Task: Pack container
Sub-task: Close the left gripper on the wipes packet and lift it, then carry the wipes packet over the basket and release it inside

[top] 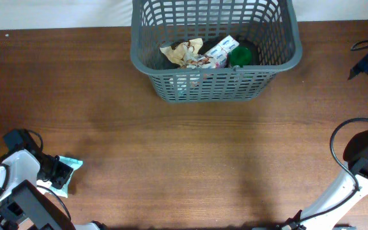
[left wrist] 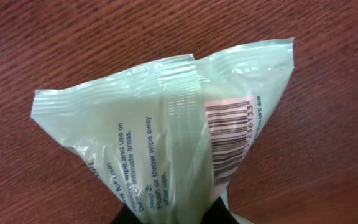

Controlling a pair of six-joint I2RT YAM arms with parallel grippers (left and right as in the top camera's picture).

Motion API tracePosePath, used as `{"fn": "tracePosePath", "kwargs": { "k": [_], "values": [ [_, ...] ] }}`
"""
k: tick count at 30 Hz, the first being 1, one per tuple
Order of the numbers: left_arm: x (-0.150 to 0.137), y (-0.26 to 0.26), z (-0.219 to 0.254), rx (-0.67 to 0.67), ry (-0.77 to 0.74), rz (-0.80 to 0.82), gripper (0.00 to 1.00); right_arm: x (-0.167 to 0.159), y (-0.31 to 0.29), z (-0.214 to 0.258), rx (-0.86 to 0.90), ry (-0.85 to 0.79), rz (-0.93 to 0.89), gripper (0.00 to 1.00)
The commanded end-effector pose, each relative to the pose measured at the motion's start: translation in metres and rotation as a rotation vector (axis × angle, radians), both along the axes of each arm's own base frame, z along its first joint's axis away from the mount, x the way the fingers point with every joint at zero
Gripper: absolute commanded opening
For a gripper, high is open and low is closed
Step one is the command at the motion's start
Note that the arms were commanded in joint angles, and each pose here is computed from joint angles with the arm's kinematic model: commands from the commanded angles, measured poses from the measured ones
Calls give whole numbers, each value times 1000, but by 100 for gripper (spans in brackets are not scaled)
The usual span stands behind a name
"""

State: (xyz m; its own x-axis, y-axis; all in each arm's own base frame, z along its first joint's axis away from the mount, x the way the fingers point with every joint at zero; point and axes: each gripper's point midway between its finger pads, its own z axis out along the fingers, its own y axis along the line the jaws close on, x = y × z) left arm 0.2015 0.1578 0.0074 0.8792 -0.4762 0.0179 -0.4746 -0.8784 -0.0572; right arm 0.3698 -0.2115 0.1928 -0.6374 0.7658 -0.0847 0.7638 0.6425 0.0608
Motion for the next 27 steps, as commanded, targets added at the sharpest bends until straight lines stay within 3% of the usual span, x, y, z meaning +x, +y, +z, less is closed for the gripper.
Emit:
{"fn": "tracePosePath", "kwargs": {
  "k": [1,4,8,12,17,19,21,27],
  "values": [
    [6,-3,-1,-31,-28,-7,2,-1,2,4,5,-11,-10,99],
    [27,10,18,21,-104,-110,1,-1,2,4,5,-11,-10,99],
    [76,40,81,197,-278,-343,1,-1,2,4,5,-11,-10,99],
    [124,55,190,426,-508,-564,2,-1,2,4,5,-11,-10,99],
    [180,13,366,929,-846,-1075,2,-1,2,4,5,-11,-10,99],
    [186,-24,429,1135,-953,-1228,2,-1,2,4,5,-11,-10,99],
    [182,-57,474,1259,-1047,-1279,2,-1,2,4,5,-11,-10,99],
    [156,-156,560,1669,-1272,-1477,2,-1,2,4,5,-11,-10,99]
  ]
}}
